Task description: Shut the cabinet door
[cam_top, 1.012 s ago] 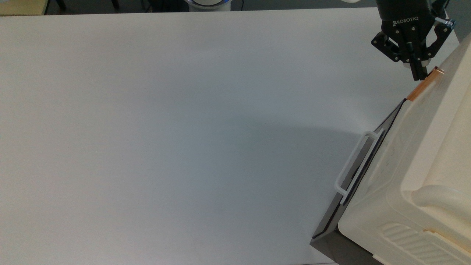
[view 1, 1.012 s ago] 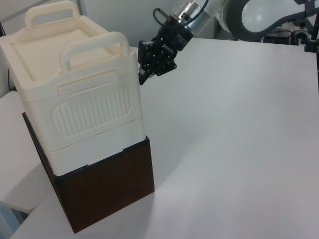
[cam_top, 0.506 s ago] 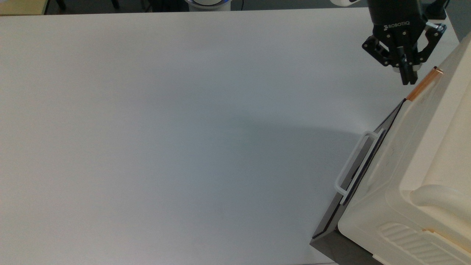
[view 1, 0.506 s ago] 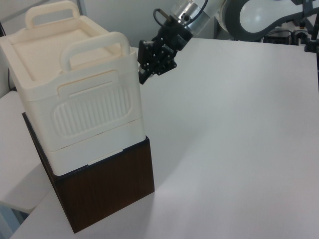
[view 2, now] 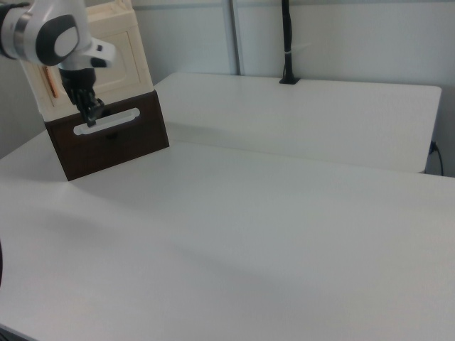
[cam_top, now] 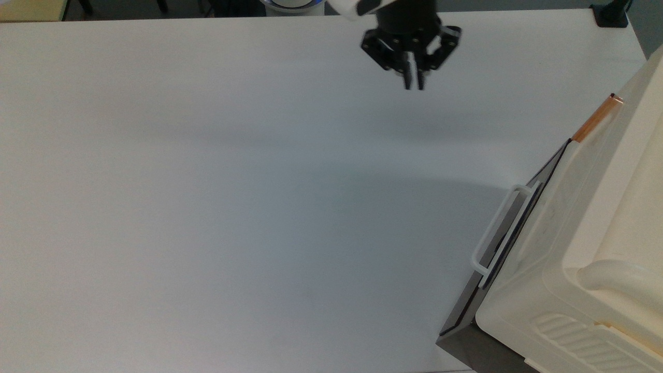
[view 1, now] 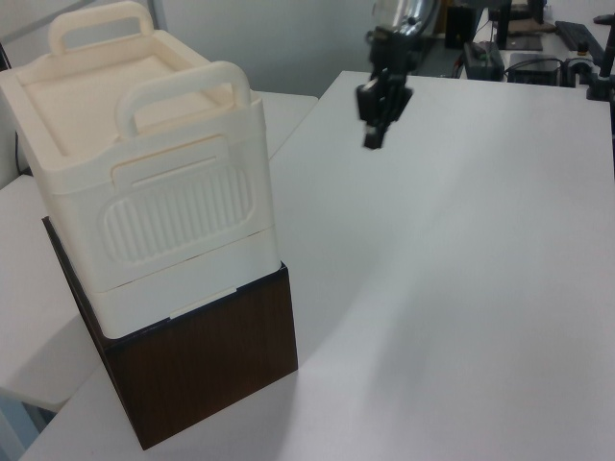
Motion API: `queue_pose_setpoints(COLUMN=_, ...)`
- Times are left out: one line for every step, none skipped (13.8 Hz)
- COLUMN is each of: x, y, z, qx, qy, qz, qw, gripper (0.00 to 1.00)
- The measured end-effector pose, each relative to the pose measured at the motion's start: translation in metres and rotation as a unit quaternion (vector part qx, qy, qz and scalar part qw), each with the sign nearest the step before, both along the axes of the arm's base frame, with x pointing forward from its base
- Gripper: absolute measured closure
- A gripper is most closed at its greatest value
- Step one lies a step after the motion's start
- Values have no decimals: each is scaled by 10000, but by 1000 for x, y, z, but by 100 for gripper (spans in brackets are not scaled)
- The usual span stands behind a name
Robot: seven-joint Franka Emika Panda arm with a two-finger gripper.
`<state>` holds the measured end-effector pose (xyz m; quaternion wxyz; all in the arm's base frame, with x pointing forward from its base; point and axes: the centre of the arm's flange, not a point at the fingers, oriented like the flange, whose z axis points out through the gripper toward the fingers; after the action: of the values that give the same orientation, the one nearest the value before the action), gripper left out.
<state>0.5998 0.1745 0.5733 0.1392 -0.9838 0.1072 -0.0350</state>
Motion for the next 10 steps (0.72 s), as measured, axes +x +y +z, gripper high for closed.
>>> queue_pose_setpoints(x=-7, y=-29, z=1, qx=-110, qy=248, qz=191, qw=9994, gripper=73)
queue_pose_setpoints(x=-13, y=-56, z=2, qx=-258, qy=413, qz=378, qw=9981, gripper=67)
queue_pose_setpoints(x=-17, y=-82, z=3, qx=-442, qy=511, qz=539, qw=9963, gripper=67)
queue_pose_setpoints(x=-21, y=-113, z=2, qx=-682, qy=567, qz=712, qw=9935, gripper=58)
queue_pose_setpoints(x=-23, y=-130, z=0, qx=-851, qy=576, qz=814, qw=9914, gripper=48)
queue_pose_setpoints(x=-26, y=-151, z=-6, qx=-1134, qy=633, qz=925, qw=9872, gripper=33)
queue_pose_setpoints(x=-28, y=-161, z=-11, qx=-1292, qy=685, qz=969, qw=9845, gripper=25)
queue_pose_setpoints(x=-30, y=-169, z=-13, qx=-1426, qy=722, qz=975, qw=9823, gripper=12)
queue_pose_setpoints(x=-33, y=-180, z=-9, qx=-1521, qy=705, qz=944, qw=9813, gripper=0)
queue_pose_setpoints(x=-35, y=-188, z=-4, qx=-1552, qy=664, qz=977, qw=9808, gripper=0)
